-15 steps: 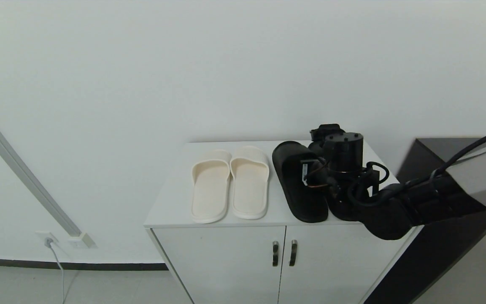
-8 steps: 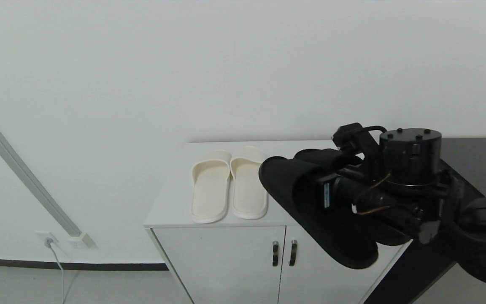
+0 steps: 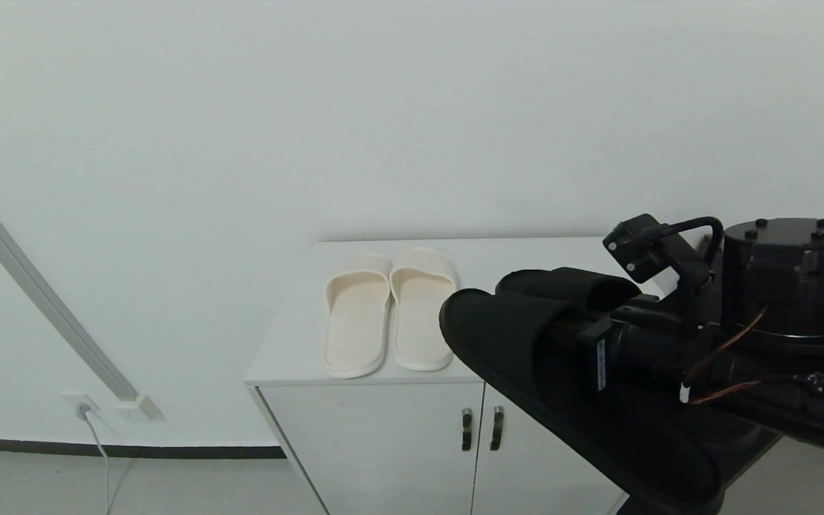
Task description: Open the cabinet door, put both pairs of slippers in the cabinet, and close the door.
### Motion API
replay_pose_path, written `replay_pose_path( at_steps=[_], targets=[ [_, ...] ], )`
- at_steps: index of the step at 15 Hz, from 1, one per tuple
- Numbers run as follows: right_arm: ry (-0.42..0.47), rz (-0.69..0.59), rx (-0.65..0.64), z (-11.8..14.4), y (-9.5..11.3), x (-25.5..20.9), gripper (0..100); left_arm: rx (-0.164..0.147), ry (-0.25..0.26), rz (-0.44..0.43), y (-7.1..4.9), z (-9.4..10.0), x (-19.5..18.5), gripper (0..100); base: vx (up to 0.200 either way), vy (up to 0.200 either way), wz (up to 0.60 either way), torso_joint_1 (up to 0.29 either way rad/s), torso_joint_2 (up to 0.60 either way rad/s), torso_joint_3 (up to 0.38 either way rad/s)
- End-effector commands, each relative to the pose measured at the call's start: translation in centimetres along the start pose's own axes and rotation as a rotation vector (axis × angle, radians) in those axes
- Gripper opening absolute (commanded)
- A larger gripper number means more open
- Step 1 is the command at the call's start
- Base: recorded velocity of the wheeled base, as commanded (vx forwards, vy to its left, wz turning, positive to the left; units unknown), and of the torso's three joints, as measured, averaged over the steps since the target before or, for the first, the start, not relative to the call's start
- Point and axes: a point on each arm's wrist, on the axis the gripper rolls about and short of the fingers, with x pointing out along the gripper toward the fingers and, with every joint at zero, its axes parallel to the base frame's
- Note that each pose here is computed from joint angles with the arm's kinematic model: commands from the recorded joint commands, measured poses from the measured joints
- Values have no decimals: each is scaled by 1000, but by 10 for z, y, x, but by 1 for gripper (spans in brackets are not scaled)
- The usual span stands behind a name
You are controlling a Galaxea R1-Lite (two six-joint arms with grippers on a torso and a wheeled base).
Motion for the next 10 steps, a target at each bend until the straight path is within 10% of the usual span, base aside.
replay_pose_path(
  at_steps=[1,10],
  targets=[
    [-3,1,0,0,0,-1,0,0,2,1,0,0,0,0,0,0,0,0,0,0],
    [20,-5,-6,-6,0,-1,0,0,2,-1,0,0,0,0,-156,0,0,0,2,2]
  ],
)
